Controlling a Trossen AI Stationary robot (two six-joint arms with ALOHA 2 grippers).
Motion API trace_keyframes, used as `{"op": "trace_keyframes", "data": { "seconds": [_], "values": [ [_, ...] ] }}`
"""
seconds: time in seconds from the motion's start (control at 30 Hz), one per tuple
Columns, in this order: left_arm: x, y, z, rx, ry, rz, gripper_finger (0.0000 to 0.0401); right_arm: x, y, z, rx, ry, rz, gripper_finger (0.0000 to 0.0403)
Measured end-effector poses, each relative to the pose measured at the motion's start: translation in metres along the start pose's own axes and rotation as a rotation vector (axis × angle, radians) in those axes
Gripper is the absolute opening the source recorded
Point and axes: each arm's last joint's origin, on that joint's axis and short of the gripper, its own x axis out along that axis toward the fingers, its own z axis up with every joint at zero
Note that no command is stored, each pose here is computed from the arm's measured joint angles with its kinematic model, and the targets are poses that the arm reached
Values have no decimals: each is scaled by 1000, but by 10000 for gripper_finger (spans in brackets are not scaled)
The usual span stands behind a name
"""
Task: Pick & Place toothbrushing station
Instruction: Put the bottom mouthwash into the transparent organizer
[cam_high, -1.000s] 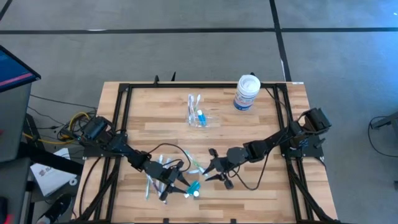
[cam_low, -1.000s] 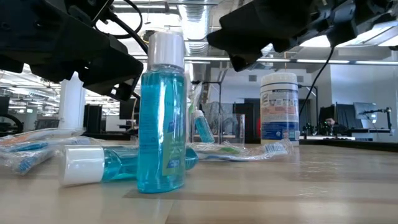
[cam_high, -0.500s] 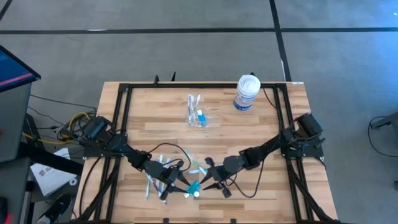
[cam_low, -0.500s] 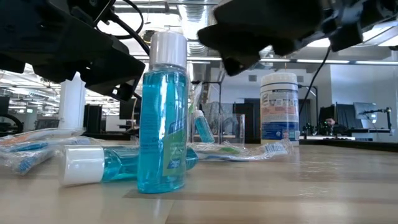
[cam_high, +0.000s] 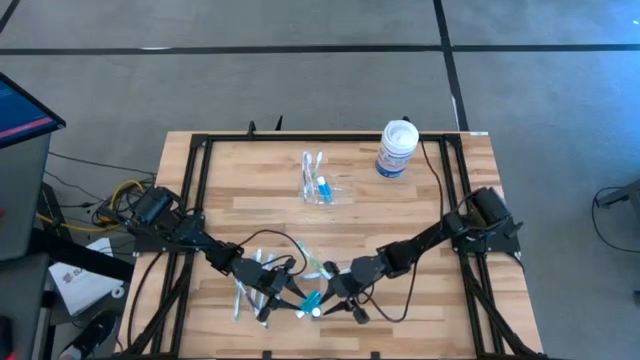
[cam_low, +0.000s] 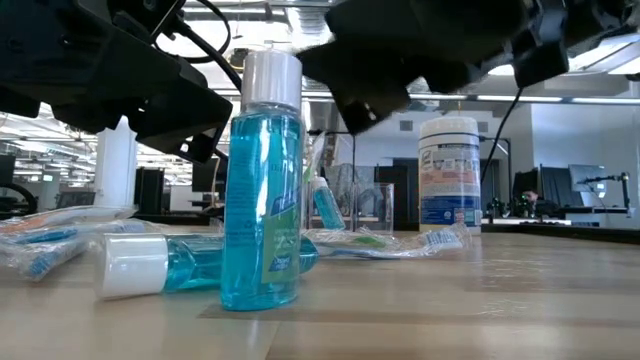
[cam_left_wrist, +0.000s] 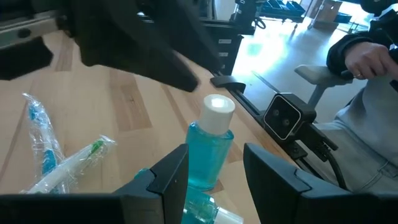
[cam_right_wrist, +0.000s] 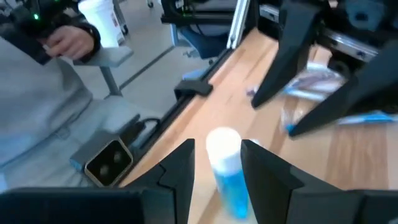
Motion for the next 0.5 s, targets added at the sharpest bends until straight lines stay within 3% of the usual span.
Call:
{"op": "trace_keyframes", "data": {
  "seconds": [0.5],
  "values": [
    [0,0,0,0,0,5,149,1,-1,-1,1,7,-5,184]
  ]
}}
